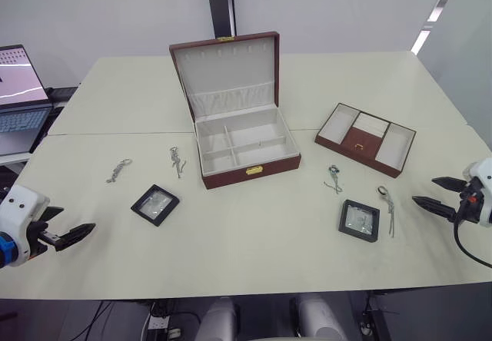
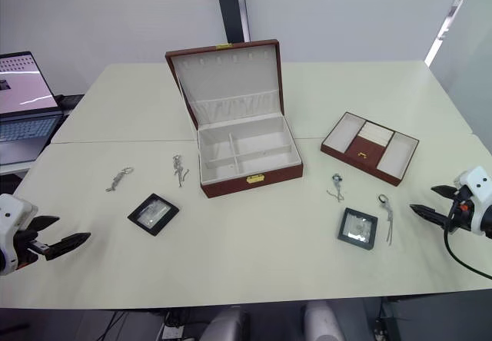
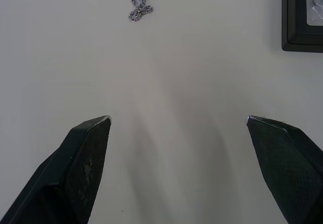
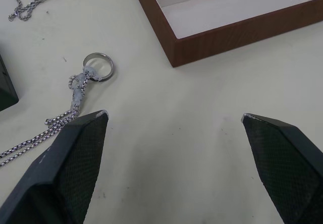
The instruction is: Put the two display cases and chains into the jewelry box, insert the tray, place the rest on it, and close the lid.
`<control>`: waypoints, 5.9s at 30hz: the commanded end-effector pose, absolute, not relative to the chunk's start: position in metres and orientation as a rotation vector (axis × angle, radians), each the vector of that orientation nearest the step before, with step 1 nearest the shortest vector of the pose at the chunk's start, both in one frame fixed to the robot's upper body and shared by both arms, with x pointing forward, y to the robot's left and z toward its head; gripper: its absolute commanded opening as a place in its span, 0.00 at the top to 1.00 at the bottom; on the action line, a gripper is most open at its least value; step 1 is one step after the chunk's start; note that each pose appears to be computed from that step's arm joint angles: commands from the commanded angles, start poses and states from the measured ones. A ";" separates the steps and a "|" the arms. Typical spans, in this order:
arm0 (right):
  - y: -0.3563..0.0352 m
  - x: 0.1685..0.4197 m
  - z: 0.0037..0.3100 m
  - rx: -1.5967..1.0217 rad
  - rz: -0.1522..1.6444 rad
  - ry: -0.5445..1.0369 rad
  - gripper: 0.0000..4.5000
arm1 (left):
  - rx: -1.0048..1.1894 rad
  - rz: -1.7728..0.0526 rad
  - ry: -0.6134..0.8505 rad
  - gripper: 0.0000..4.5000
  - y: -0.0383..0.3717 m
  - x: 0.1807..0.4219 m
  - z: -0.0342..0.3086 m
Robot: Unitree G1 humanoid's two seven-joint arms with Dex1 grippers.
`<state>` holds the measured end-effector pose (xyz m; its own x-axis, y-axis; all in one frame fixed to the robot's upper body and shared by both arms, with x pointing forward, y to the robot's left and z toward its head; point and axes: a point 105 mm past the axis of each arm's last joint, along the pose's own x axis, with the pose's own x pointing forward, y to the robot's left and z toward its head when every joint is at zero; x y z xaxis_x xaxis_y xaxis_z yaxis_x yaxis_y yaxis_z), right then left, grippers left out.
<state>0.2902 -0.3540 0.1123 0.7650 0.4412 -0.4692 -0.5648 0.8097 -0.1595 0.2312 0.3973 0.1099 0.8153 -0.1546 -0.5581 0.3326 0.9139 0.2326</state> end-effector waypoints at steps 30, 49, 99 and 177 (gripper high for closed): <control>-0.198 0.378 0.179 -0.193 0.662 0.004 0.56 | 0.207 -0.350 0.258 0.63 0.268 0.357 0.145; -0.098 0.429 0.140 -0.372 0.779 0.094 0.99 | 0.198 -0.461 0.326 1.00 0.205 0.371 0.106; -0.110 0.344 0.116 -0.187 0.965 0.214 0.99 | 0.245 -0.742 0.391 1.00 0.147 0.335 0.087; -0.334 0.280 0.126 -0.304 0.685 0.445 0.01 | 0.320 -0.160 0.528 0.00 0.411 0.231 0.130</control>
